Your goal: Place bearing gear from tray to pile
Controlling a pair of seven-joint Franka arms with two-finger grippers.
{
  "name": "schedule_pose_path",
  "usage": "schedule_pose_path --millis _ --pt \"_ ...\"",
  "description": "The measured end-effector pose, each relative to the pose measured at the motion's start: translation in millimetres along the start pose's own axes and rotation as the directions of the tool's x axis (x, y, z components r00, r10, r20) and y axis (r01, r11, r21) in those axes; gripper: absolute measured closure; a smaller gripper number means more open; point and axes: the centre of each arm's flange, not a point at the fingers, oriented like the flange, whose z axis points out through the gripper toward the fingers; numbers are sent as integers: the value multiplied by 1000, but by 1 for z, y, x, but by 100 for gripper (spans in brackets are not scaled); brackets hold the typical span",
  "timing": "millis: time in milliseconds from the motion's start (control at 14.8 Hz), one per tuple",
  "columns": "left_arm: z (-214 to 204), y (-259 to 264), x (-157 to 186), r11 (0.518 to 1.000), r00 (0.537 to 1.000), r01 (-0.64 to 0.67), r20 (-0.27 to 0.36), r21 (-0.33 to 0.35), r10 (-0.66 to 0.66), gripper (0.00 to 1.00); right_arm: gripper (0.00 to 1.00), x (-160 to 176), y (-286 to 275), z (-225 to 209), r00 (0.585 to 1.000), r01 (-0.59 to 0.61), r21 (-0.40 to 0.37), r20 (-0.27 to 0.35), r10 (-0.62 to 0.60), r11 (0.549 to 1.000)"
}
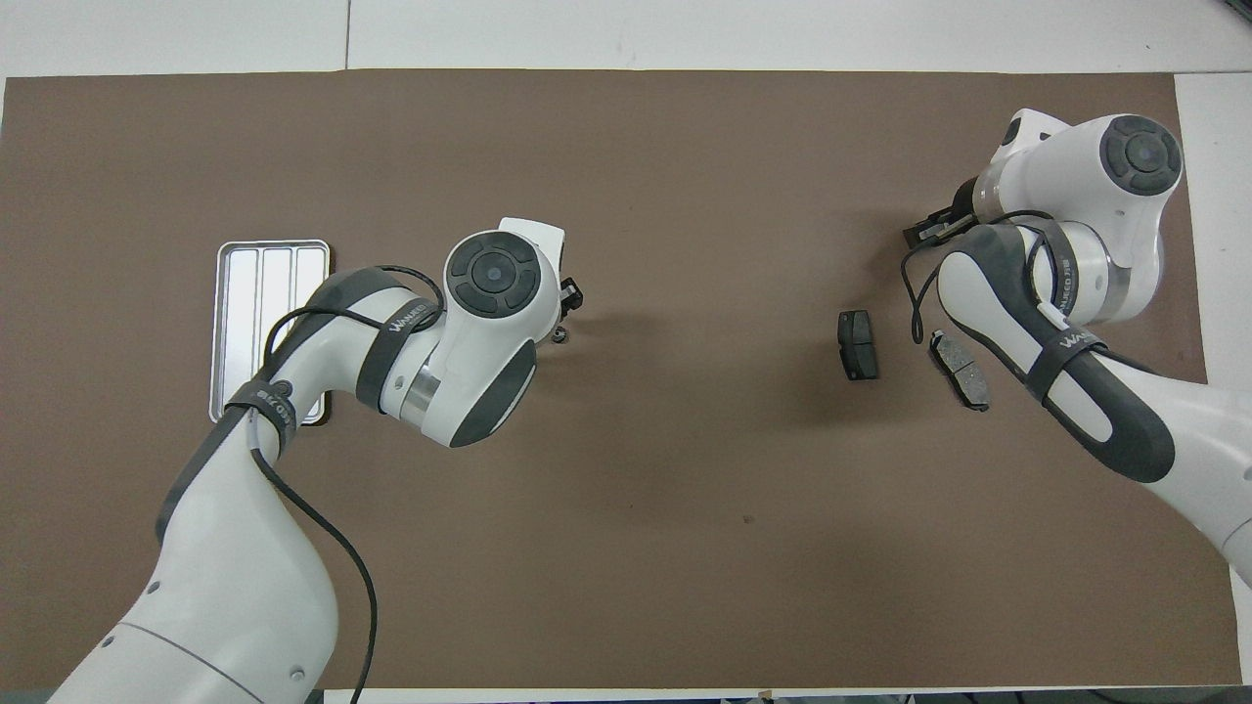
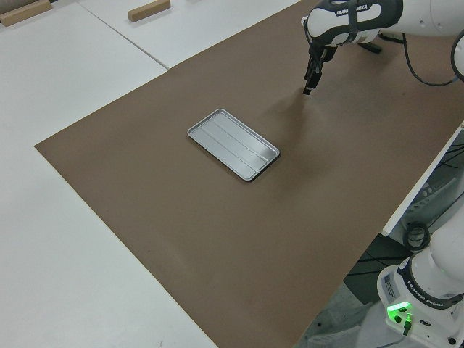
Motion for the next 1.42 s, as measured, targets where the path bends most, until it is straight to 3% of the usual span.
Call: schedule_pose_path --millis 67,202,270,472,607,742,944,1147,1416 --pt "-20 -16 18 1000 1000 1 -8 -4 -1 1 24 6 -17 -11 999 -43 4 28 43 999" --pt "-62 -66 62 1000 1000 -28 -4 13 28 0 4 25 -70 -47 985 -146 -7 87 146 989" --pt "-81 -95 82 999 999 -49 4 24 49 0 0 34 -103 -67 973 -205 -19 105 206 979" --pt "-127 -166 118 996 997 -80 15 36 79 0 0 52 -216 -102 908 -401 -56 110 405 914" --pt "-152 -195 127 994 995 -101 10 30 101 0 0 52 -293 -104 840 -530 -69 98 534 845" --pt "-172 -222 134 990 991 -136 10 27 135 0 0 46 -356 -102 786 -606 -79 94 612 791" --pt "-185 -257 146 982 982 -186 29 26 186 0 0 41 -431 -93 736 -665 -78 96 670 742" --pt "-182 -287 164 965 964 -263 43 19 262 0 0 51 -477 -71 720 -684 -70 97 688 726" --pt "-179 -290 179 960 958 -280 56 -15 281 0 0 62 -484 -41 715 -689 -81 93 693 721"
